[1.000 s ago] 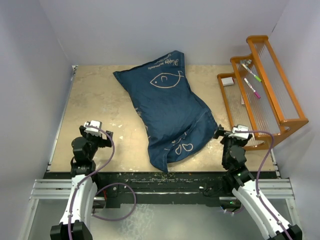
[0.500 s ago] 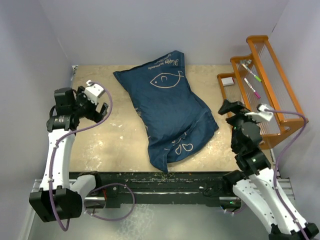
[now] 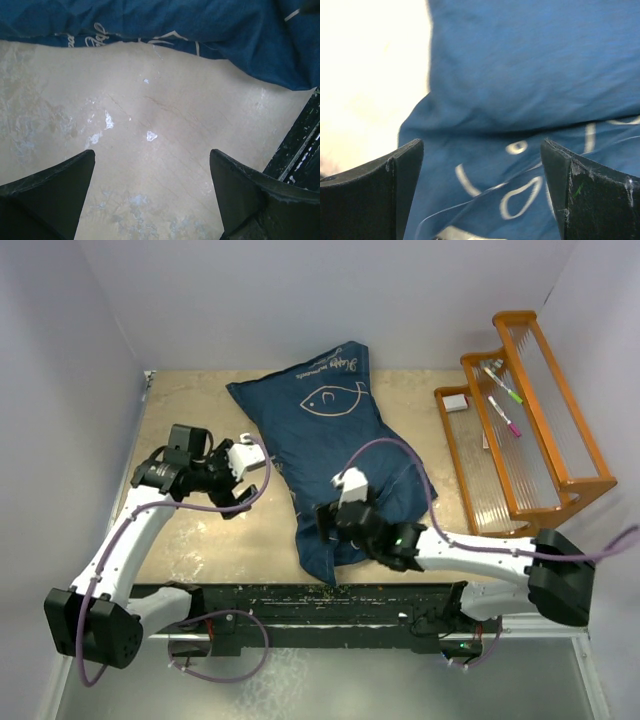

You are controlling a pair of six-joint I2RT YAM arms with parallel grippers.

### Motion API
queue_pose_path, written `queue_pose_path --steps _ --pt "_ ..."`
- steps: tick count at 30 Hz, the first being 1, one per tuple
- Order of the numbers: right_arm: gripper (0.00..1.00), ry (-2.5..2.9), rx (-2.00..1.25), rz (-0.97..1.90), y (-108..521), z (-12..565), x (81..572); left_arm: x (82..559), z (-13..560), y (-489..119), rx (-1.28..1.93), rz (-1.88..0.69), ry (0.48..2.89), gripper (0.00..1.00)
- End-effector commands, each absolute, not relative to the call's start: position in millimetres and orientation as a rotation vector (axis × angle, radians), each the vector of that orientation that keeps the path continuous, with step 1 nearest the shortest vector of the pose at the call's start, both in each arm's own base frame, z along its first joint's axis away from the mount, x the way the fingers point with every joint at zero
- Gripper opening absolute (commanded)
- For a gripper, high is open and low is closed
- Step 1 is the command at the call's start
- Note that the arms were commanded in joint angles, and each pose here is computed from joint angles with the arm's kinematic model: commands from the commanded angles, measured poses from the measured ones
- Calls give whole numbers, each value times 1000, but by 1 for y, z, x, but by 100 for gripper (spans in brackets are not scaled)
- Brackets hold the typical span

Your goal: Remove the pillowcase from the pillow

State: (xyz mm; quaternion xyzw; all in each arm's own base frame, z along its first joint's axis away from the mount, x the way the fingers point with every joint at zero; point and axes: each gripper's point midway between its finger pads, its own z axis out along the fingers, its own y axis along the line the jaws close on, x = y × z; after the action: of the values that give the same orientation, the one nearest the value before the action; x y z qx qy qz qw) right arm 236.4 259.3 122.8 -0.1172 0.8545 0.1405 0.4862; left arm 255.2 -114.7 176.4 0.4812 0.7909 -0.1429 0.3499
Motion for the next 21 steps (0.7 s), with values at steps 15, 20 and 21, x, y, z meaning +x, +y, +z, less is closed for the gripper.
queue_pose_path --steps 15,20,21 --pt "74 2344 -414 326 290 64 156 239 177 -73 1215 -312 1998 99" --pt "75 2404 -321 222 251 60 163 231 186 -74 1235 -297 1961 99" --pt "78 2422 -318 178 243 59 161 230 187 -74 1241 -295 1956 99"
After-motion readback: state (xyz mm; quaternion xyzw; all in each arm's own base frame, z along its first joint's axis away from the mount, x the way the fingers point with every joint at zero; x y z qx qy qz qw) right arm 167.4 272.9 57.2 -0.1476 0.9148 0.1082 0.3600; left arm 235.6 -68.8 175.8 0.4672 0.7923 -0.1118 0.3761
